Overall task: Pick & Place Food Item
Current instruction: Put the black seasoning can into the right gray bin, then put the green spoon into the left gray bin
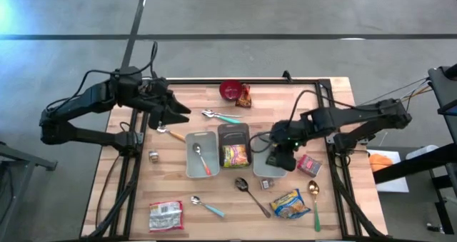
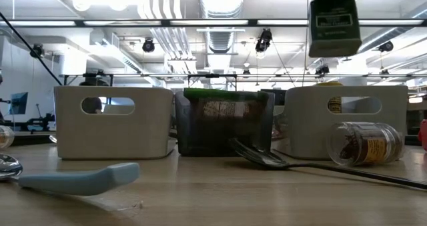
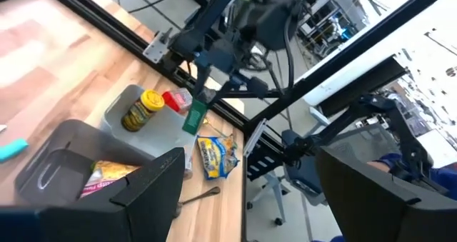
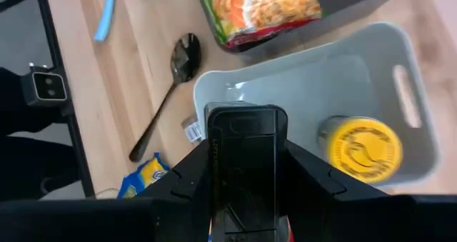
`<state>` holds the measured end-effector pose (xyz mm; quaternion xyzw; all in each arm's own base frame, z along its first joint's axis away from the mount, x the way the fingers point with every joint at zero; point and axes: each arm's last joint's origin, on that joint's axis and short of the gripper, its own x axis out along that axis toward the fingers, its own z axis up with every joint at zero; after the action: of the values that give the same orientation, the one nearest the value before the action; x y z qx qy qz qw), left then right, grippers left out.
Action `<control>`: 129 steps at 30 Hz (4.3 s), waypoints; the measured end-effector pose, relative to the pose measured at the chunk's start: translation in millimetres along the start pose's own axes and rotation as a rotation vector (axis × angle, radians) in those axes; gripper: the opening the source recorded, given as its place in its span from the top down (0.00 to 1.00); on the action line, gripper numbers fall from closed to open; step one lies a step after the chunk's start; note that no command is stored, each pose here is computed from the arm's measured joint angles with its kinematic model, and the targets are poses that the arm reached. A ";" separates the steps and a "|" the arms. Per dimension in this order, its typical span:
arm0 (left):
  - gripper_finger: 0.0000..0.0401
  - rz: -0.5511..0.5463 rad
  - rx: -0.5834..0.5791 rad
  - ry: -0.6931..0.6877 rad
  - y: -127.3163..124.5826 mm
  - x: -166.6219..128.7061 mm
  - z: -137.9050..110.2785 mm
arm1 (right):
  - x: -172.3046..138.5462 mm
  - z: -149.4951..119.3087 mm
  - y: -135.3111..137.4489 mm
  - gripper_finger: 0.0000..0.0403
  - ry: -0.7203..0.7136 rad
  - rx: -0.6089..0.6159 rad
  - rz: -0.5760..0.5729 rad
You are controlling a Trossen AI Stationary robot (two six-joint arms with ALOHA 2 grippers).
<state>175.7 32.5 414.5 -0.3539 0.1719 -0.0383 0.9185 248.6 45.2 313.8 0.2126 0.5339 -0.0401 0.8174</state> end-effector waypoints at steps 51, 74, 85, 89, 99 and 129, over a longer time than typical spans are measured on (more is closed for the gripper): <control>0.21 0.081 0.088 0.069 6.7 -0.5 -8.0 | 124.6 -23.2 35.7 0.70 0.168 -0.126 -0.404; 0.21 0.096 0.100 0.096 8.4 -0.7 -10.6 | 130.7 -33.0 31.8 0.59 0.274 -0.056 -0.326; 0.21 0.105 0.117 0.115 9.6 -1.0 -12.4 | 129.4 -33.9 33.1 0.54 0.291 0.058 -0.298; 0.21 0.105 0.121 0.115 9.6 -1.0 -12.4 | 128.4 -33.3 33.5 0.43 0.287 0.068 -0.296; 0.21 0.104 0.136 0.115 9.6 -1.0 -12.3 | 115.8 -23.2 42.3 0.22 0.262 0.066 -0.287; 0.21 0.130 0.133 0.131 11.3 -1.6 -14.3 | 16.2 -123.9 65.5 0.21 0.231 1.011 -0.473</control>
<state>168.7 32.1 397.6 -0.2771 0.2510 -0.0130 0.9274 168.6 155.6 277.3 0.4550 0.5676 -0.4487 0.5191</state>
